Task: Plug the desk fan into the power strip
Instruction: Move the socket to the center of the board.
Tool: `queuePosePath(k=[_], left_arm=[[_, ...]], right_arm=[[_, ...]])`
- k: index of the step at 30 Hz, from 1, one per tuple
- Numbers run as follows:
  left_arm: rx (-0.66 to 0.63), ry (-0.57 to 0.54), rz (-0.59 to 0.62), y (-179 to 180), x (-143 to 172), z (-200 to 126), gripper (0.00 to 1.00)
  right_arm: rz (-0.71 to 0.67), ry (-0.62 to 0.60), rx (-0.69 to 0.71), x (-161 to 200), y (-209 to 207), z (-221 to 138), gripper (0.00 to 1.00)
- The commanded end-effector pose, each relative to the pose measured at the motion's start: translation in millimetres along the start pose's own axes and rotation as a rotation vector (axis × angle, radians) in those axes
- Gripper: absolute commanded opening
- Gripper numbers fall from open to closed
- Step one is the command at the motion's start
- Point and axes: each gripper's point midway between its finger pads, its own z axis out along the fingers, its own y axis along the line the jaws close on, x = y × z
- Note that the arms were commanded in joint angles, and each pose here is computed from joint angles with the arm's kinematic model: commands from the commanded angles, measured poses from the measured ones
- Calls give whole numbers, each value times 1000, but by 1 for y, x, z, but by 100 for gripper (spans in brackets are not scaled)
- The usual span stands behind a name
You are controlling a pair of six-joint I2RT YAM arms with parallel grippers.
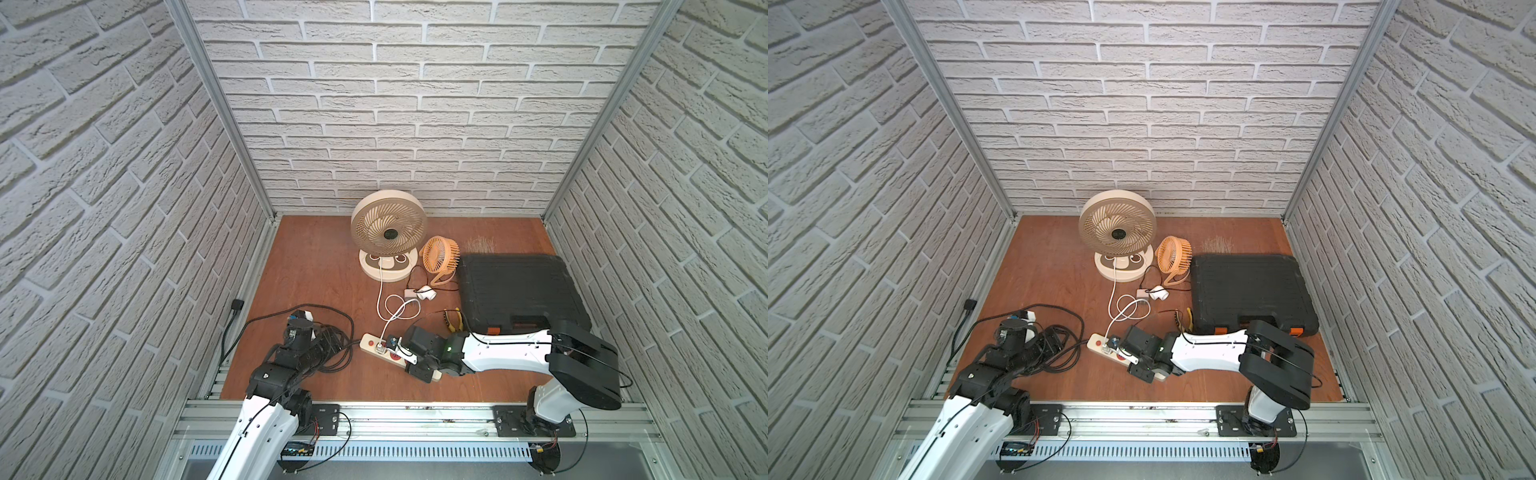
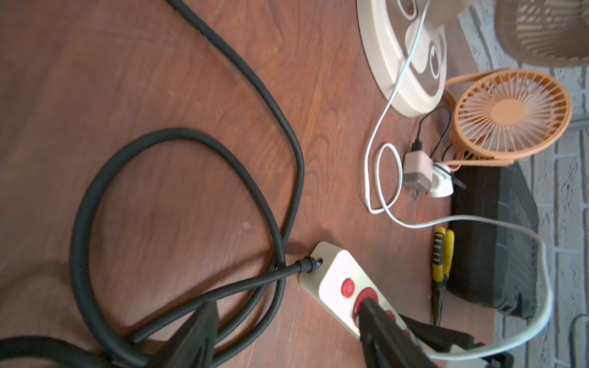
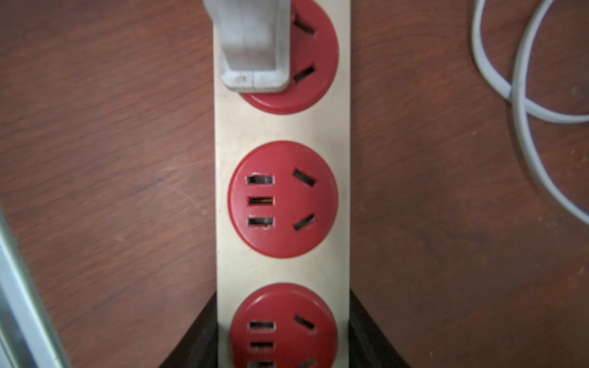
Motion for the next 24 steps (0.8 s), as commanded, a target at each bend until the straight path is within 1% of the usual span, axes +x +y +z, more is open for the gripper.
queuePosePath(k=[1, 4, 8, 13, 16, 19, 20, 24], left_arm=[[-14, -64, 7, 2, -15, -7, 73], [-30, -115, -32, 5, -27, -15, 73], [-52, -201, -58, 5, -43, -37, 73], [-62, -346, -71, 4, -59, -72, 73], [-56, -399, -64, 2, -64, -87, 73], [-47, -388, -49, -4, -65, -91, 73], [-43, -378, -46, -6, -64, -90, 73], [-13, -358, -35, -16, -66, -91, 73]], right_arm=[[-27, -34, 12, -32, -4, 10, 19], [-58, -49, -23, -56, 2, 21, 19], [-122, -92, -97, -95, 10, 29, 19], [-199, -122, -205, -131, 27, 40, 26], [-208, -120, -229, -138, 31, 36, 44], [-192, -125, -227, -131, 30, 18, 65], [-183, -150, -221, -132, 28, 3, 70], [-136, -216, -190, -127, 21, -39, 85]])
